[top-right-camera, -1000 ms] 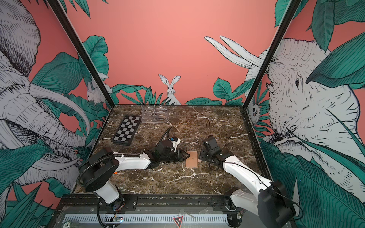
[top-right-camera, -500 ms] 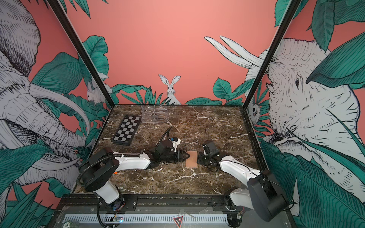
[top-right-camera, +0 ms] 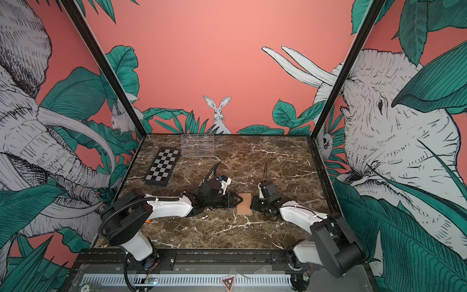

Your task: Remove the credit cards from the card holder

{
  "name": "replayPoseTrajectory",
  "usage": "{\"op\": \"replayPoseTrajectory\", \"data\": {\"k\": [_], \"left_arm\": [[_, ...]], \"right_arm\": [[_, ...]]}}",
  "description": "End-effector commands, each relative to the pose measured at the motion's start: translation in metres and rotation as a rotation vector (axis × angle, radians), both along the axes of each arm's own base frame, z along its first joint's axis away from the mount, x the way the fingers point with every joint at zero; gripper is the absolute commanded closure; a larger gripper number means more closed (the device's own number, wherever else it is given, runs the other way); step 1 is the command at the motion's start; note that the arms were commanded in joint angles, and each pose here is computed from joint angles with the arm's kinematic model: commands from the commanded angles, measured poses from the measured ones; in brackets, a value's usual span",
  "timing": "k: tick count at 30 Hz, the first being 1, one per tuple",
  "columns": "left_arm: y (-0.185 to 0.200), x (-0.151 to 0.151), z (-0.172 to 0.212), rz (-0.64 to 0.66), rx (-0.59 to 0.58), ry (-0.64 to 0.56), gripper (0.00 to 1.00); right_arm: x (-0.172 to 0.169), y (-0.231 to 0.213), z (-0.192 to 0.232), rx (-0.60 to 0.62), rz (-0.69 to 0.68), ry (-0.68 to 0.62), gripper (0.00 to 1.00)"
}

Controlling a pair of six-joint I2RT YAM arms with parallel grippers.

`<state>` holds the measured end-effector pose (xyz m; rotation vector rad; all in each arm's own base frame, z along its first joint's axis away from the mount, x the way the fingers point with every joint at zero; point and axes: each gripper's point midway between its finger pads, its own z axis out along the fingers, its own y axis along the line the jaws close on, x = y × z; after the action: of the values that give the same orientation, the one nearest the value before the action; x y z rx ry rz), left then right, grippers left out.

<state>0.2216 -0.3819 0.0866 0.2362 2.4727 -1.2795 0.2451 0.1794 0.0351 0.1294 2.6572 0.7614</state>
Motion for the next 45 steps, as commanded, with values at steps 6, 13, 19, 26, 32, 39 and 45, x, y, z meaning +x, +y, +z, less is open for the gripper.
{"op": "replayPoseTrajectory", "data": {"k": [6, 13, 19, 26, 32, 39, 45], "left_arm": [[0.002, 0.004, 0.007, 0.008, -0.003, -0.021, 0.41], [0.009, 0.008, 0.011, 0.029, 0.011, -0.033, 0.38], [0.028, 0.017, 0.016, 0.083, 0.062, -0.06, 0.35], [0.046, 0.027, 0.032, 0.125, 0.066, -0.088, 0.35], [0.055, 0.035, 0.048, 0.152, 0.045, -0.114, 0.34], [0.051, 0.042, 0.056, 0.164, -0.012, -0.102, 0.34], [0.042, 0.05, 0.065, 0.182, -0.09, -0.082, 0.36]], "right_arm": [[0.005, 0.012, 0.022, 0.087, 0.034, -0.066, 0.96], [0.005, 0.023, 0.032, 0.15, 0.067, -0.092, 0.72], [0.008, 0.036, 0.034, 0.208, 0.1, -0.091, 0.61], [0.008, 0.056, 0.038, 0.218, 0.159, -0.092, 0.51], [0.009, 0.076, 0.035, 0.214, 0.2, -0.08, 0.49], [0.01, 0.087, 0.024, 0.178, 0.214, -0.047, 0.46], [0.009, 0.1, 0.015, 0.163, 0.228, -0.022, 0.48]]}}
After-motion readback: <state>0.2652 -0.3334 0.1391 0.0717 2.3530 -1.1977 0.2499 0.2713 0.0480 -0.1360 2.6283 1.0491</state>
